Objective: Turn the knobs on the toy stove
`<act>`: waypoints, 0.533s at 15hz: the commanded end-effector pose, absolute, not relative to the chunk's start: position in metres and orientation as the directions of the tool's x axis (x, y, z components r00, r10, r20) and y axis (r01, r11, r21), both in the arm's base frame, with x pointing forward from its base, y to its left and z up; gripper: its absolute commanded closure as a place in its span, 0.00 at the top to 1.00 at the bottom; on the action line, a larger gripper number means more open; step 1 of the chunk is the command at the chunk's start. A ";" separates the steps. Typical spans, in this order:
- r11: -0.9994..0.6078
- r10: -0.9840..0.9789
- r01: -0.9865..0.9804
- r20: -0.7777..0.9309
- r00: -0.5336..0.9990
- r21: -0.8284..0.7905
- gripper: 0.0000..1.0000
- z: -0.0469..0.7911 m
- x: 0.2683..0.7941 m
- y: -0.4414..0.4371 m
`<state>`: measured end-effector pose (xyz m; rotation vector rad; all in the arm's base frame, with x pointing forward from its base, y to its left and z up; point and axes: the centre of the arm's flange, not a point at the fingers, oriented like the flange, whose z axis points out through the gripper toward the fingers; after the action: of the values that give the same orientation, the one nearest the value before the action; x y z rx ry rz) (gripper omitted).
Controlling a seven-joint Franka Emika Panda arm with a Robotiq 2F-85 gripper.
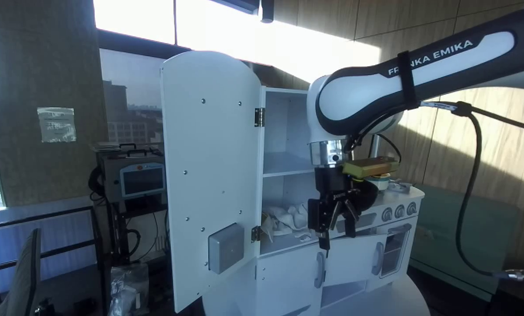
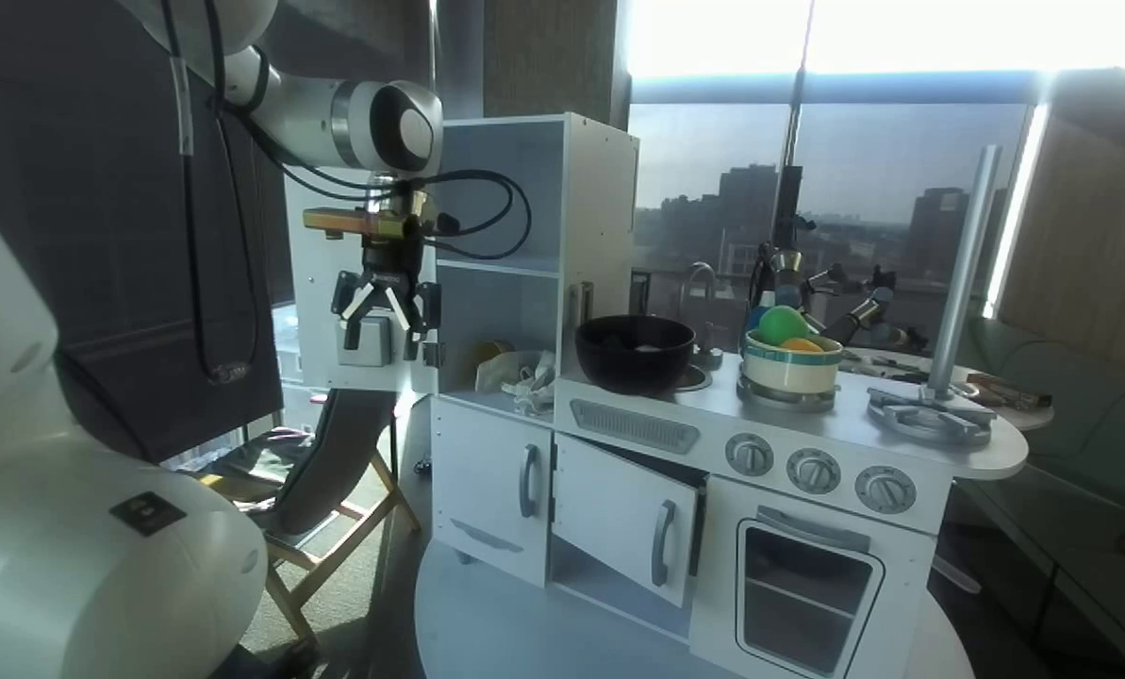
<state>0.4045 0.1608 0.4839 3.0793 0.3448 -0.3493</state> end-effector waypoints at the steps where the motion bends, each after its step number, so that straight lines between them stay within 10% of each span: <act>1: -0.988 0.152 0.151 -0.177 0.972 -0.019 1.00 0.502 0.410 0.140; 8: -0.987 -0.086 -0.095 -0.074 0.994 -0.126 1.00 0.526 0.416 0.052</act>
<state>0.4211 0.0802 0.5137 3.1925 0.0165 -0.2348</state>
